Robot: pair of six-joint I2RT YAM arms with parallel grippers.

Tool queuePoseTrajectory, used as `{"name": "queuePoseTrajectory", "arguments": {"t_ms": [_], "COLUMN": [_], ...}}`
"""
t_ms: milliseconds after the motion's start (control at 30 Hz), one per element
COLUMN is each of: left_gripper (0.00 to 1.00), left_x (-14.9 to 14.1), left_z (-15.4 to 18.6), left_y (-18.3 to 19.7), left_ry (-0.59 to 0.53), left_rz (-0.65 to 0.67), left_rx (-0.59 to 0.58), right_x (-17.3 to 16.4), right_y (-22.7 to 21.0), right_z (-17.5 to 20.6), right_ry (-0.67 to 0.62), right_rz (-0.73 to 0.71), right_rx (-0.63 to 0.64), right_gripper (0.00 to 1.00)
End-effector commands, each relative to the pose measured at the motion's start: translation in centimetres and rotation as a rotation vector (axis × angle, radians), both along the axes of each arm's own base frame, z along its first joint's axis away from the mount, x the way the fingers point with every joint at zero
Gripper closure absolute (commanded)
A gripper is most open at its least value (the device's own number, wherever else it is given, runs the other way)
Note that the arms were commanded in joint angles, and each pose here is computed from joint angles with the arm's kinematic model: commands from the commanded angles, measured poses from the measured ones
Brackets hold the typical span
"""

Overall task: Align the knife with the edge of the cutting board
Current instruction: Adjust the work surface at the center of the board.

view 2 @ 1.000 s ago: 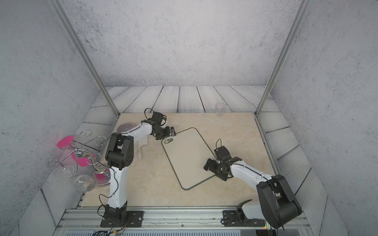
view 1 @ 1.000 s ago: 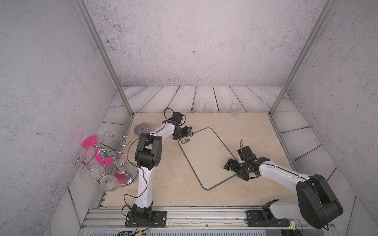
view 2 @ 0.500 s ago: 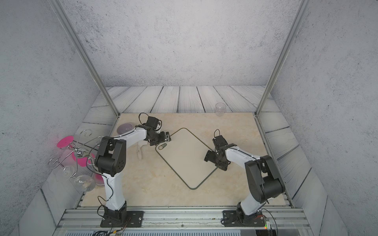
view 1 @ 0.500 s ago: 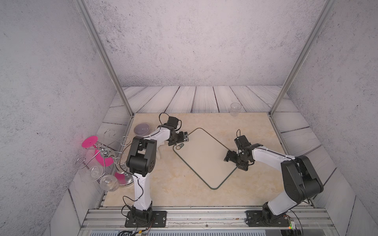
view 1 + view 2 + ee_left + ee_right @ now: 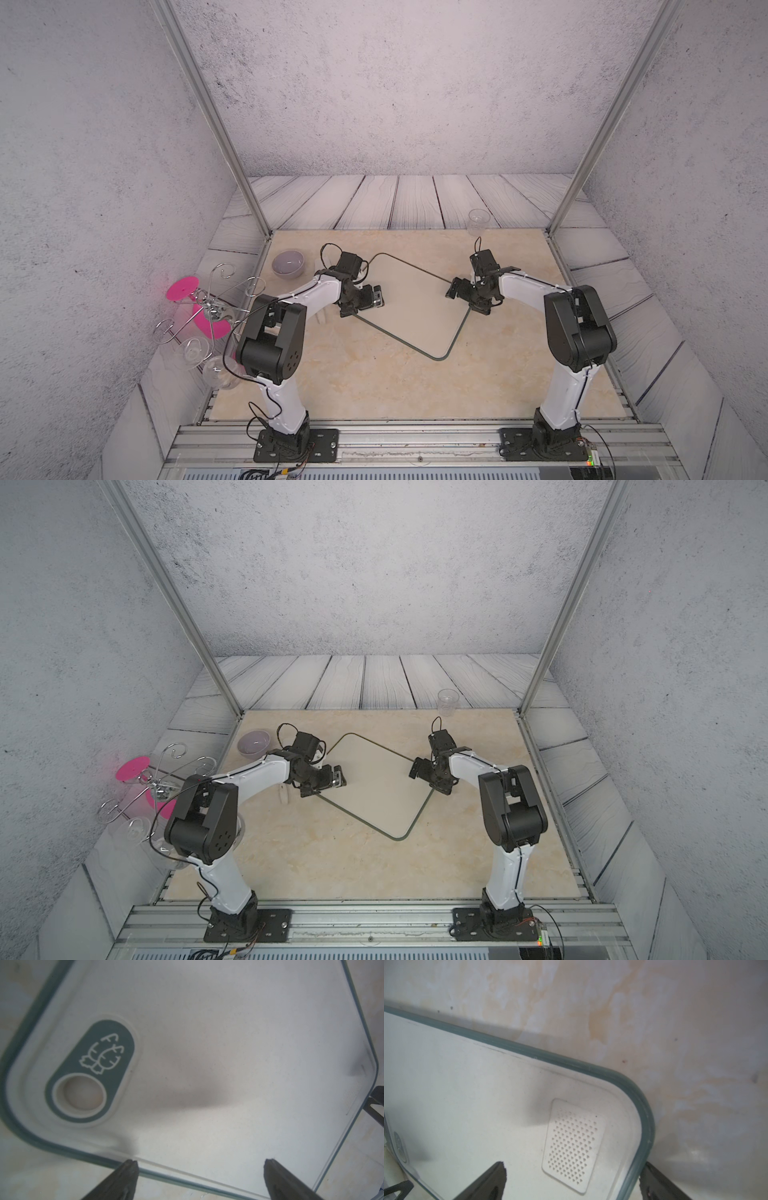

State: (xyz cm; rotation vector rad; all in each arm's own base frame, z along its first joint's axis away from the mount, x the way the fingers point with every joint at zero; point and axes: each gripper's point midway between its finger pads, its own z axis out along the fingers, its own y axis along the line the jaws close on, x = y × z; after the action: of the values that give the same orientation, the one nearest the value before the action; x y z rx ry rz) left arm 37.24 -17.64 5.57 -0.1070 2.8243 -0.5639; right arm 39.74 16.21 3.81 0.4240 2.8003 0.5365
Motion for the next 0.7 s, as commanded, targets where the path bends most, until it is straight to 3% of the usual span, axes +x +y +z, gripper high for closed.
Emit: {"name": "queuePoseTrajectory", "arguments": {"t_ms": [0, 367, 667], "left_gripper": [0.00, 0.00, 0.00], "left_x": [2.2, 9.1, 9.5], "left_z": [1.8, 0.7, -2.6], "left_y": [1.6, 4.2, 3.6], "left_ry": [-0.058, -0.086, -0.004], "left_rz": [0.032, 0.080, 0.060], "left_rx": [0.053, 0.058, 0.022], "right_x": [-0.6, -5.1, -6.9], "right_y": [-0.4, 0.6, 2.5], "right_z": [0.3, 1.2, -0.1], "right_ry": [0.011, -0.022, 0.021], "right_rz": [0.016, -0.003, 0.025], "right_rx": [-0.013, 0.083, 0.126], "right_gripper": [0.01, 0.01, 0.01]}}
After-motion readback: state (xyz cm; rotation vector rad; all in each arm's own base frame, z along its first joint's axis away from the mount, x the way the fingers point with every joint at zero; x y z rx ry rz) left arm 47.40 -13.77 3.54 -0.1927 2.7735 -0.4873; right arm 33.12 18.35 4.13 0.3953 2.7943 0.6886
